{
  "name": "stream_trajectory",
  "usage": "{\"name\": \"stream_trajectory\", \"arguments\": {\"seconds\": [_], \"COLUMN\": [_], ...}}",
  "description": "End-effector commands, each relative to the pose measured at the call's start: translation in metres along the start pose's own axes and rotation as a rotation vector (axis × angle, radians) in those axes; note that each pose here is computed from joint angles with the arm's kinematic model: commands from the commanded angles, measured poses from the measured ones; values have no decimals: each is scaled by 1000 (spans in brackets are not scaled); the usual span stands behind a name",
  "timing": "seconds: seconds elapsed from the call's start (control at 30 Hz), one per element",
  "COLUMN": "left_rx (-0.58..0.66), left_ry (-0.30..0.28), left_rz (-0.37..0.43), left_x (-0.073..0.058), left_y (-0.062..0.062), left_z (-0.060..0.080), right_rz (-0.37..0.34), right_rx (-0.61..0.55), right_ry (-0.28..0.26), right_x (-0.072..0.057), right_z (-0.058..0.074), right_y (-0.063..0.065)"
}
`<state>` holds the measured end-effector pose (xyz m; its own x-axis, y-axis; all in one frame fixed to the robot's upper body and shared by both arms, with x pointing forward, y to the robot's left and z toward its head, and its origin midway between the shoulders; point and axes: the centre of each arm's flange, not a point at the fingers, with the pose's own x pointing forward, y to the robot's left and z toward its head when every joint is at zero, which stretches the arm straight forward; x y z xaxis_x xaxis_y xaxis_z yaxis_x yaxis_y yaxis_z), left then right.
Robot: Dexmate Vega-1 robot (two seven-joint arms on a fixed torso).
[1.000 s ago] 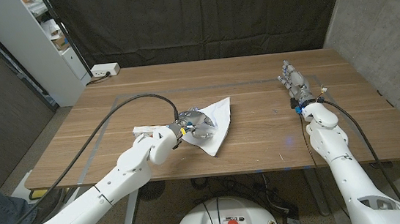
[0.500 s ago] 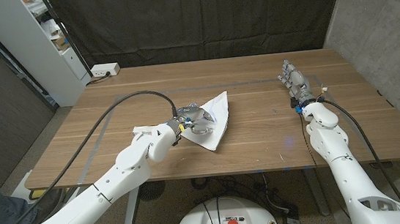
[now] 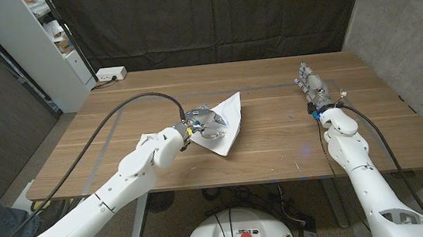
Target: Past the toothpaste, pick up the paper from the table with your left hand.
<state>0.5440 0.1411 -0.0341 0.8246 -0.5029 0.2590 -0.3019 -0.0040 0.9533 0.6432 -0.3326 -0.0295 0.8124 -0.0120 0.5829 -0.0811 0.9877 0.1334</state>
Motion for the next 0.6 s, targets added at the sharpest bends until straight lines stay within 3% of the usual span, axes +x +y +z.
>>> {"name": "stream_trajectory", "arguments": {"seconds": [0.03,0.6], "left_rx": [8,-7], "left_ry": [-12,-60], "left_rz": [10,40], "left_x": [-4,-13], "left_y": [12,31], "left_z": [-1,-2], "right_rz": [-2,-5], "right_rx": [2,-1], "right_ry": [-5,-7], "right_x": [0,3], "right_z": [0,2], "right_y": [2,3]}}
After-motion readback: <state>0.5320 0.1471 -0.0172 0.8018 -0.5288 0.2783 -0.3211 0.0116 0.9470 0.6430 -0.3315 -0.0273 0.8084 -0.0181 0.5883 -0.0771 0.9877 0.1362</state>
